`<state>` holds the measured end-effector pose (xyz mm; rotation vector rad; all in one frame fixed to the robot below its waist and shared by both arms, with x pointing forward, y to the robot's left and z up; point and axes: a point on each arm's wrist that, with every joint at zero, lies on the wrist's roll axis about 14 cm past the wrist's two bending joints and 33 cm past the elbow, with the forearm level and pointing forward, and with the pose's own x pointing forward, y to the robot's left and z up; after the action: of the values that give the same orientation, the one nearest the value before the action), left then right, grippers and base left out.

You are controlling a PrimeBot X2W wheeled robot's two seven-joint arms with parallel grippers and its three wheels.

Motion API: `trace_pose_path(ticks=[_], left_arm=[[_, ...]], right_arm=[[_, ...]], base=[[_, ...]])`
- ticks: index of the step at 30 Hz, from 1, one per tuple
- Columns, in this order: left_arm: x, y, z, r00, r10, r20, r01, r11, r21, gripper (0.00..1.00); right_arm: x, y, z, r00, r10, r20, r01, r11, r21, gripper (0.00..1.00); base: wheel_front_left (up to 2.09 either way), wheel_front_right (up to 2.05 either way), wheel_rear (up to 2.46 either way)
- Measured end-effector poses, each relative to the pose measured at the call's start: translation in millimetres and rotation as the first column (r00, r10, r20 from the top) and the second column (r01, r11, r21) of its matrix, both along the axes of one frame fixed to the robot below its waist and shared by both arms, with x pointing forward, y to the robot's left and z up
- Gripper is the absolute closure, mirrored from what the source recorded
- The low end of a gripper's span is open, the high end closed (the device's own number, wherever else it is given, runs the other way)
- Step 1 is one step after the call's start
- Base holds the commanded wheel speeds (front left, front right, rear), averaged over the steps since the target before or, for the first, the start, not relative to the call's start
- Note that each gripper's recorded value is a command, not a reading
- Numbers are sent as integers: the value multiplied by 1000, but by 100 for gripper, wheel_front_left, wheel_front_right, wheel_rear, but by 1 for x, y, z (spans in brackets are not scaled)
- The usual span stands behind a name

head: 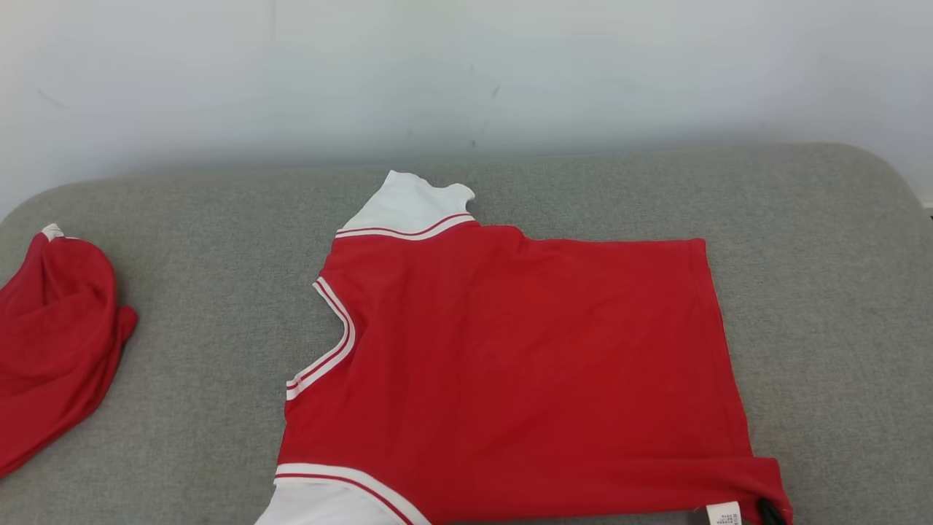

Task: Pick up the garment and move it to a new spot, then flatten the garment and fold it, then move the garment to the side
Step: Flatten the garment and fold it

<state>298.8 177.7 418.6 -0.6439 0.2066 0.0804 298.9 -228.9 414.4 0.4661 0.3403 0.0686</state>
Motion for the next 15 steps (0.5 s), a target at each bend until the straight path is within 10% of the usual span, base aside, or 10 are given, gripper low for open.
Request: trace_pose_path(ticks=[15], left_arm=[[64, -23, 71, 953, -214, 216, 183, 970, 158, 100]], right_arm=[[21, 19, 31, 997, 63, 48, -67, 994, 92, 100]], base=[[0, 0, 0]])
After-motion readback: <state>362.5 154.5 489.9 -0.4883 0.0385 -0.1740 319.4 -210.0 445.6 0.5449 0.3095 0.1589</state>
